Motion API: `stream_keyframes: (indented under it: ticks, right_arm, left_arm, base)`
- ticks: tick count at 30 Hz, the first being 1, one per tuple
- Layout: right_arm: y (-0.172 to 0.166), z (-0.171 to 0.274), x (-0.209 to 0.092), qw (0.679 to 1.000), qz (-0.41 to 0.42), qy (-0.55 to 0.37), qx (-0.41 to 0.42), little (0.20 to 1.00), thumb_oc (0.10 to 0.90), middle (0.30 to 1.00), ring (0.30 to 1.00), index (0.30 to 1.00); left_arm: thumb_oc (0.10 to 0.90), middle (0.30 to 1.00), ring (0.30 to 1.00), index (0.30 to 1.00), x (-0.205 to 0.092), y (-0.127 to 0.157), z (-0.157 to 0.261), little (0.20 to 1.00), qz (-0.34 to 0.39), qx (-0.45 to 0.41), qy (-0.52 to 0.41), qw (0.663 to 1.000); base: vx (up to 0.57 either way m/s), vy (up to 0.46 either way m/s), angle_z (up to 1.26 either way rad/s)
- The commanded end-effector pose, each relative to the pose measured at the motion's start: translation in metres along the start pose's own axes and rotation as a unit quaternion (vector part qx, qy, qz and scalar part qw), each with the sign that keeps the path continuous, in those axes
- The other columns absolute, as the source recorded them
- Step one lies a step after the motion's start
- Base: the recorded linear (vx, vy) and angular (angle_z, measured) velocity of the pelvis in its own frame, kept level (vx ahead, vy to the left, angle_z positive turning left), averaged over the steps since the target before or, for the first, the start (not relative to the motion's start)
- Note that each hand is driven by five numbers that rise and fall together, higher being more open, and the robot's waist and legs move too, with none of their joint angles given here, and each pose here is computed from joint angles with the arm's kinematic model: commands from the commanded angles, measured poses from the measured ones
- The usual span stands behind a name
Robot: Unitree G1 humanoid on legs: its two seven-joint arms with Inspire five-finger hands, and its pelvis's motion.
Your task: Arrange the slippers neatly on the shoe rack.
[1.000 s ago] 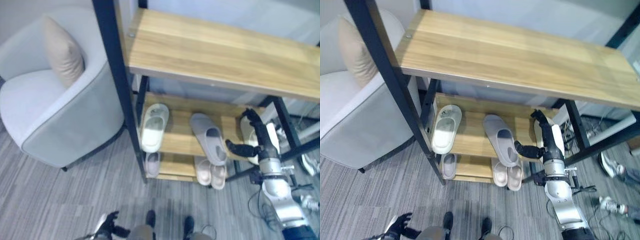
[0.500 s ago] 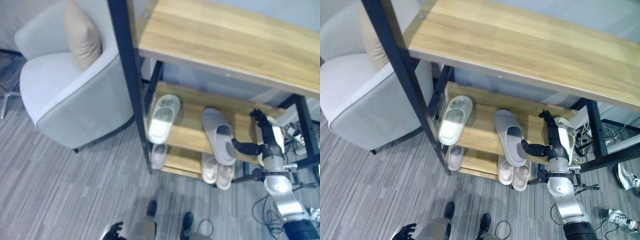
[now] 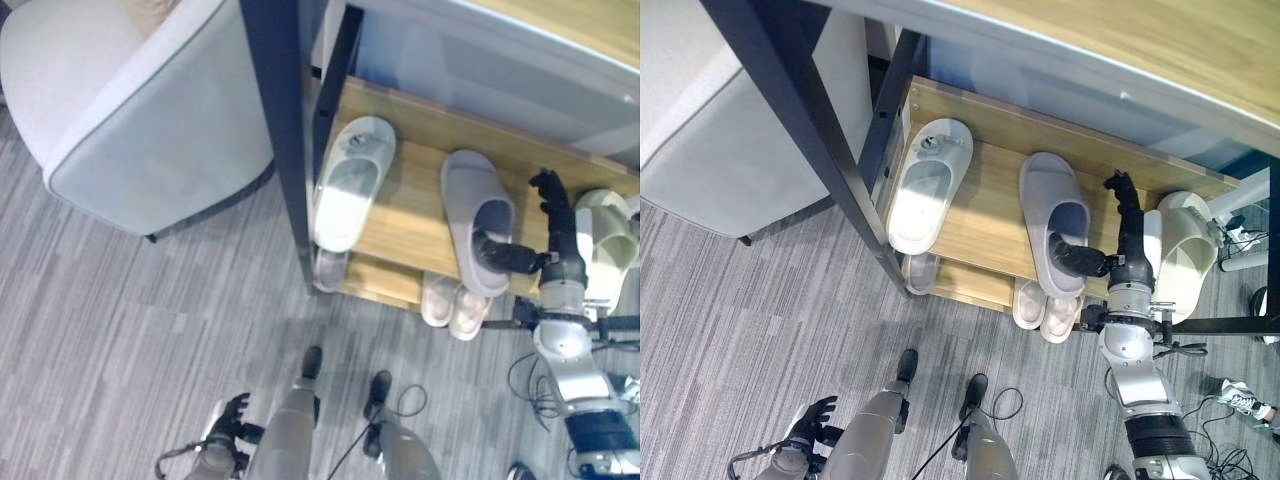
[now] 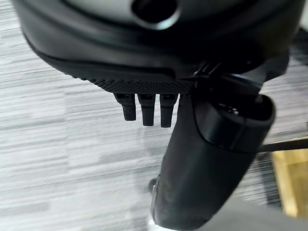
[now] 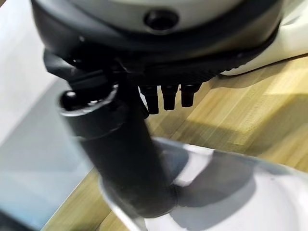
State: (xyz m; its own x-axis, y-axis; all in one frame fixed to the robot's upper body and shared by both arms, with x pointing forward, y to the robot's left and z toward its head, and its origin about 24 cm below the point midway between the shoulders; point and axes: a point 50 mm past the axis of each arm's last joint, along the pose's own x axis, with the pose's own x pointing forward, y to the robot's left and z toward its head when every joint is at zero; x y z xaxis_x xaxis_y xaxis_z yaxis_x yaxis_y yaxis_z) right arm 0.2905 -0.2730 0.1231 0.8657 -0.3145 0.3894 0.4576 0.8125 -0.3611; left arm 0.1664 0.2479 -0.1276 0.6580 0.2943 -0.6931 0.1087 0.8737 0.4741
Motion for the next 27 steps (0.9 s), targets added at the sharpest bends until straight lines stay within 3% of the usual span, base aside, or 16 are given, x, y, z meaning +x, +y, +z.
stream_keyframes:
  ticks: [1, 6, 13, 14, 15, 27]
  right_arm:
    - [-0.042, 0.040, 0.027, 0.992, -0.078, -0.103, 0.013, 0.900, 0.800, 0.900, 0.900, 0.900]
    - [-0.039, 0.046, 0.033, 0.989, -0.082, -0.107, 0.065, 0.900, 0.800, 0.900, 0.900, 0.900]
    - [-0.036, 0.052, 0.050, 0.988, -0.075, -0.110, 0.074, 0.900, 0.800, 0.900, 0.900, 0.900]
    - [-0.036, 0.054, 0.052, 0.988, -0.076, -0.112, 0.077, 0.467, 0.511, 0.467, 0.467, 0.467]
    - [-0.035, 0.056, 0.055, 0.987, -0.076, -0.114, 0.084, 0.300, 0.400, 0.300, 0.300, 0.300]
    - [-0.026, 0.033, 0.044, 0.991, -0.059, -0.067, 0.101, 0.300, 0.400, 0.300, 0.300, 0.300]
  left_arm:
    - [0.800, 0.900, 0.900, 0.900, -0.005, -0.002, -0.013, 0.900, 0.013, -0.014, 0.018, 1.000]
    - [0.800, 0.900, 0.900, 0.900, -0.006, -0.006, -0.015, 0.900, 0.002, -0.007, 0.021, 1.000]
    - [0.800, 0.900, 0.900, 0.900, -0.007, -0.009, -0.018, 0.900, -0.011, 0.003, 0.026, 1.000]
    - [0.800, 0.900, 0.900, 0.900, -0.006, -0.009, -0.018, 0.900, -0.010, 0.003, 0.027, 1.000]
    - [0.800, 0.900, 0.900, 0.900, -0.006, -0.008, -0.018, 0.900, -0.009, 0.003, 0.029, 1.000]
    - [0.800, 0.900, 0.900, 0.900, -0.004, -0.009, -0.013, 0.900, -0.005, -0.010, 0.025, 1.000]
  base:
    - [0.00, 0.000, 0.00]
    - [0.00, 0.000, 0.00]
    - [0.00, 0.013, 0.05]
    - [0.00, 0.000, 0.00]
    - [0.00, 0.000, 0.00]
    - [0.00, 0.000, 0.00]
